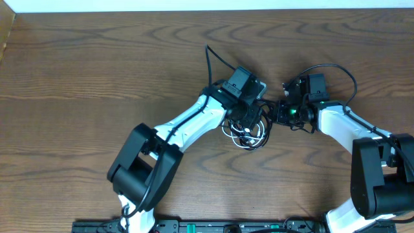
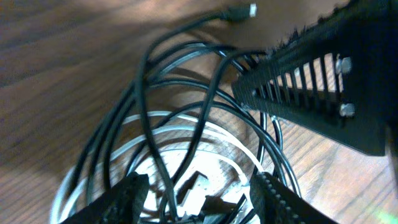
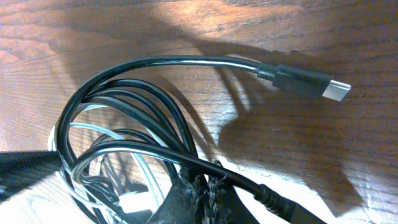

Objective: Untangle cables

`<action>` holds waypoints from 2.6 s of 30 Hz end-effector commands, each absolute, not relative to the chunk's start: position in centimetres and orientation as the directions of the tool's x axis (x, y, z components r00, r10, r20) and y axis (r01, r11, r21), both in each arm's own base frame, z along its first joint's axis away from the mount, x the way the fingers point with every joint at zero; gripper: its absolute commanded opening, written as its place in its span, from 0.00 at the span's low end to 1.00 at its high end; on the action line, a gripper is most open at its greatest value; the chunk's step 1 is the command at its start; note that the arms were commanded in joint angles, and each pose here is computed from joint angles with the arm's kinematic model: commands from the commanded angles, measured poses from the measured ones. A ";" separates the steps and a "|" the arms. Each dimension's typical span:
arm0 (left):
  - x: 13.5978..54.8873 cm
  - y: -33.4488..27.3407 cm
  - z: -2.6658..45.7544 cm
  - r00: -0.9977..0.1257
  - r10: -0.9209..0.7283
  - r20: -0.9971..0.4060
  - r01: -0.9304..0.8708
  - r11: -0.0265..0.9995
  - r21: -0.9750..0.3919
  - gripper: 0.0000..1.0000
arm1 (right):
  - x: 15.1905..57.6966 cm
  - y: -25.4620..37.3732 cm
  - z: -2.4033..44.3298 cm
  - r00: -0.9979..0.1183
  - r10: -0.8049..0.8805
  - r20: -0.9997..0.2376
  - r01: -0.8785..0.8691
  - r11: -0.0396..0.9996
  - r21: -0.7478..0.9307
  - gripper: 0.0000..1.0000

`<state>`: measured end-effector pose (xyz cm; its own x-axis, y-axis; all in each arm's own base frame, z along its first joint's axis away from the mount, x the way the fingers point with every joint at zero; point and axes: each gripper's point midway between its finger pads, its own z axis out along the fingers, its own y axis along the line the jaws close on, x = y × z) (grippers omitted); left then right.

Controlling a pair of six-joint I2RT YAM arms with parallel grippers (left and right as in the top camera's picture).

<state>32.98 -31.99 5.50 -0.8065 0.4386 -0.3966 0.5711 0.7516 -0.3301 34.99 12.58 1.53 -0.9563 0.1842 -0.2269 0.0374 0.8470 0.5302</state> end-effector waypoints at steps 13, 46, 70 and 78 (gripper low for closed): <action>34.1 -25.8 4.4 -0.976 -0.012 -0.219 0.050 0.960 -0.275 0.62 | 35.0 12.3 1.1 -0.958 0.177 -0.226 0.034 0.852 0.523 0.01; 33.4 -24.2 1.1 -0.973 0.136 -0.184 0.162 0.977 -0.137 0.07 | 35.4 13.0 3.1 -0.944 0.071 -0.321 -0.121 0.833 0.540 0.06; 35.0 -25.0 18.6 -0.837 0.041 -0.545 0.265 0.903 -0.339 0.07 | 33.4 15.8 10.2 -0.908 0.005 -0.419 -0.304 0.681 0.666 0.49; 34.7 -24.7 28.2 -0.642 0.009 -0.767 0.414 0.846 -0.336 0.07 | 33.2 16.6 10.1 -0.890 -0.048 -0.453 -0.361 0.680 0.638 0.55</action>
<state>35.25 -25.28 24.32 -0.7268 0.0102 -0.6868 0.3528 0.8634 -0.3606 33.18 16.10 9.38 -0.9107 -0.0146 -0.4128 -0.3063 0.6943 0.6512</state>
